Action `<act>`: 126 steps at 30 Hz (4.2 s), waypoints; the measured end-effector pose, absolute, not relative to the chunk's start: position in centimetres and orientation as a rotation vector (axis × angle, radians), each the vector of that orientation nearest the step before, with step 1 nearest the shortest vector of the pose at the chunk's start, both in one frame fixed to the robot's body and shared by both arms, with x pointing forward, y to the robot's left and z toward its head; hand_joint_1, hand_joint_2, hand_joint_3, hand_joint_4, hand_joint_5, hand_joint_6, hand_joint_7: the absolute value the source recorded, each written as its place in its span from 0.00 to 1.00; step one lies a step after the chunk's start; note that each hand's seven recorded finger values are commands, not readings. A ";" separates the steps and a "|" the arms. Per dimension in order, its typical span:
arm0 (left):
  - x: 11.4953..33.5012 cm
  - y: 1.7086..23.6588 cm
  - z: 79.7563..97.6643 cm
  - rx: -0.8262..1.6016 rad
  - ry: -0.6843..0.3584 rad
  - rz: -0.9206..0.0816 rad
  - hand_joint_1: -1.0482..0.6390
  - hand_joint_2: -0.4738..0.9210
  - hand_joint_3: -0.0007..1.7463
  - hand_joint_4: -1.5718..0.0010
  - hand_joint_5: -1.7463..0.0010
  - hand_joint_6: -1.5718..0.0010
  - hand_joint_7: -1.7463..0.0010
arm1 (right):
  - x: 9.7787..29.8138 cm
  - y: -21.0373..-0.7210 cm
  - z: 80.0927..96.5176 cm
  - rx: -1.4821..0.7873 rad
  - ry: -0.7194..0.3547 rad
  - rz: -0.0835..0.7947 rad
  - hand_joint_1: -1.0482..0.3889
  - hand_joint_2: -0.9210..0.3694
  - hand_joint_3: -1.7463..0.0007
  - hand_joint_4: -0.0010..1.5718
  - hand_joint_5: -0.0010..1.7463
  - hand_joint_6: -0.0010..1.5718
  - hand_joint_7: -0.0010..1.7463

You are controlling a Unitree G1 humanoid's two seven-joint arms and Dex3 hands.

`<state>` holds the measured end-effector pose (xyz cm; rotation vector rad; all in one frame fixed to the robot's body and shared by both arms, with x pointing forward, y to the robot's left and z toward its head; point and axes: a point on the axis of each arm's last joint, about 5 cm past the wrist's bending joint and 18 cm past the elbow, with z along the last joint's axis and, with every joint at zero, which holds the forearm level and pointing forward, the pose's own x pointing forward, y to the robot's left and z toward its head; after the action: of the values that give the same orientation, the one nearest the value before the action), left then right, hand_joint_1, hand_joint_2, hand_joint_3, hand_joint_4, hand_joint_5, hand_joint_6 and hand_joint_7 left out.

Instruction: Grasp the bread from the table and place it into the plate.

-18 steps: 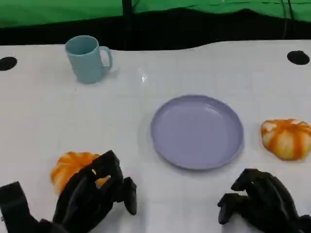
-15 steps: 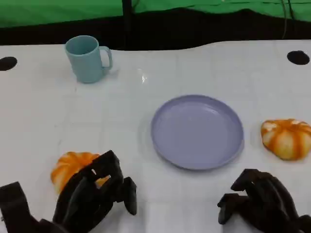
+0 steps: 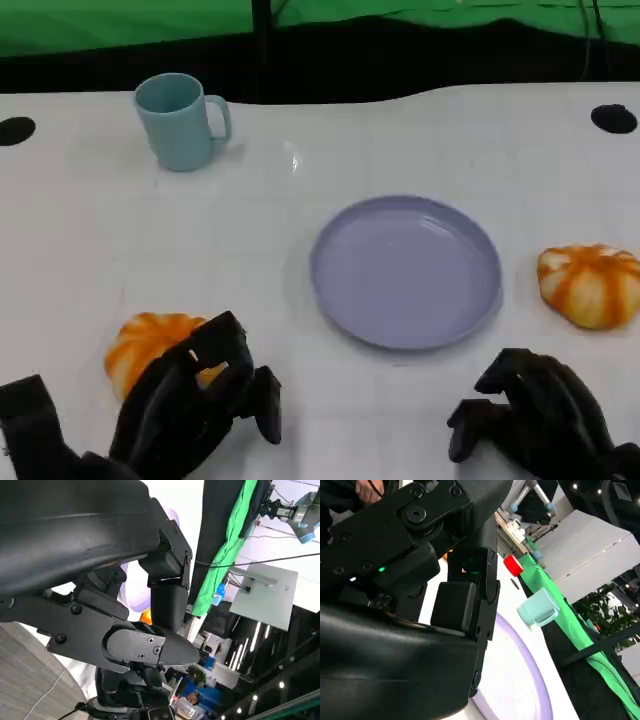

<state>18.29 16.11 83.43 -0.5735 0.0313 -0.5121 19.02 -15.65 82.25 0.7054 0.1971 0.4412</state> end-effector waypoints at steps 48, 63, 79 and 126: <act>19.6 20.7 89.9 0.299 -0.158 -0.531 0.17 1.00 0.08 0.87 0.43 0.76 0.92 | 19.0 -15.5 82.3 0.709 0.206 0.439 0.01 0.15 1.00 1.00 0.41 1.00 0.19; 19.1 20.7 94.2 1.145 -0.204 -0.487 0.16 1.00 0.05 0.81 0.79 0.83 1.00 | 19.2 -15.4 82.3 0.711 0.209 0.436 0.01 0.16 1.00 1.00 0.41 1.00 0.20; 18.8 18.3 94.3 1.630 -0.061 -0.465 0.21 0.94 0.00 0.79 0.92 0.85 1.00 | 19.4 -15.4 82.2 0.712 0.214 0.437 0.01 0.16 1.00 1.00 0.41 1.00 0.20; 24.1 19.6 85.6 1.447 -0.271 -0.394 0.46 0.73 0.68 0.52 0.00 0.54 0.23 | 19.2 -15.4 82.3 0.709 0.212 0.436 0.01 0.17 1.00 1.00 0.41 1.00 0.19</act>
<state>24.14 19.64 85.55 1.4468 -0.2712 -0.3943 19.19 -15.44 82.32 0.7087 0.2122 0.4360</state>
